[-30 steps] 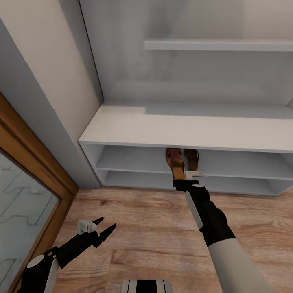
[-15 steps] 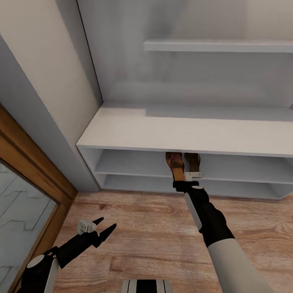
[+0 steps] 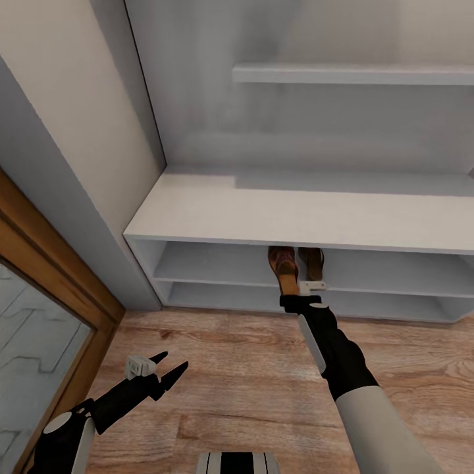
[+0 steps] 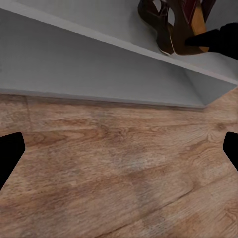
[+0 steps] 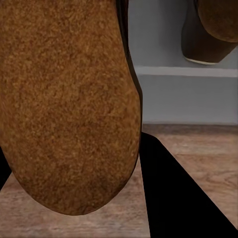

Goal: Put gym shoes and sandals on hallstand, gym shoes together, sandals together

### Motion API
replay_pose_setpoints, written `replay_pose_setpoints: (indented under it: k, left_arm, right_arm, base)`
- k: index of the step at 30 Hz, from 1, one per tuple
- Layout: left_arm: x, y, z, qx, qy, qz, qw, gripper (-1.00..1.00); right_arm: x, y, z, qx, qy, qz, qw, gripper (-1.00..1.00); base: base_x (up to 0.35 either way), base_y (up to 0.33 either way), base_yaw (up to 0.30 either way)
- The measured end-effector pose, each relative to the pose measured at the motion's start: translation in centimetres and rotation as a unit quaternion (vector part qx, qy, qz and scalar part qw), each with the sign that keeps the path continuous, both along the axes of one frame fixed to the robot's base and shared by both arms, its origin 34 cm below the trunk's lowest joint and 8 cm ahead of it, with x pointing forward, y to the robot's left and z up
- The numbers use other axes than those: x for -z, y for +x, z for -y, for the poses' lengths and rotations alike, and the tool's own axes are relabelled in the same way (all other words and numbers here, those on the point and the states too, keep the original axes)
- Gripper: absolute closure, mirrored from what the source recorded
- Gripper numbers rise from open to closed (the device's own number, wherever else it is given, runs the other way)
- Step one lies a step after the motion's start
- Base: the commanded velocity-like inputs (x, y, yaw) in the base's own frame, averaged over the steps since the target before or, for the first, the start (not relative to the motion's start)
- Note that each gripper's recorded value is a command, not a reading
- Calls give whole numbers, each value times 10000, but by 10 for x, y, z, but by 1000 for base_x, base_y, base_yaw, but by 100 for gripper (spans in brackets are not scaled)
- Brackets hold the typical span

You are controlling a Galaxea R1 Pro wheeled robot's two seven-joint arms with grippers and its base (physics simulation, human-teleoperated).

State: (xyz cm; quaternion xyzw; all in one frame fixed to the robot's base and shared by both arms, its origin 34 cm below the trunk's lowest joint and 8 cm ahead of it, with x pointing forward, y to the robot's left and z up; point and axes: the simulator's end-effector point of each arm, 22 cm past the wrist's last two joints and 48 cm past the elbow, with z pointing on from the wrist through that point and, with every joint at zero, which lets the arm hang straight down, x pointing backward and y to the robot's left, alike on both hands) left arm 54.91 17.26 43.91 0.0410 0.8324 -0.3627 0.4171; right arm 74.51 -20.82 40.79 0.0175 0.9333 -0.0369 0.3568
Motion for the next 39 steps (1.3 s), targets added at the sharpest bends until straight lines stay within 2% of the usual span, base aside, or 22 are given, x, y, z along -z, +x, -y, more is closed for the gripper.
replay_pose_setpoints:
  k: [20,28,39]
  left_arm:
    - [0,0,0,0,-3,-7,10000,-100]
    - [0,0,0,1,-3,-7,10000,-100]
    - [0,0,0,0,-3,-7,10000,-100]
  right_arm:
    - [5,-1,0,14,8,16,10000,100]
    - [35,-16,1,20,-26,-240,9997,100]
    - [41,-20,2,15,-43,-309,9995,100]
  base:
    - [88,0,0]
    - [96,0,0]
    - [69,0,0]
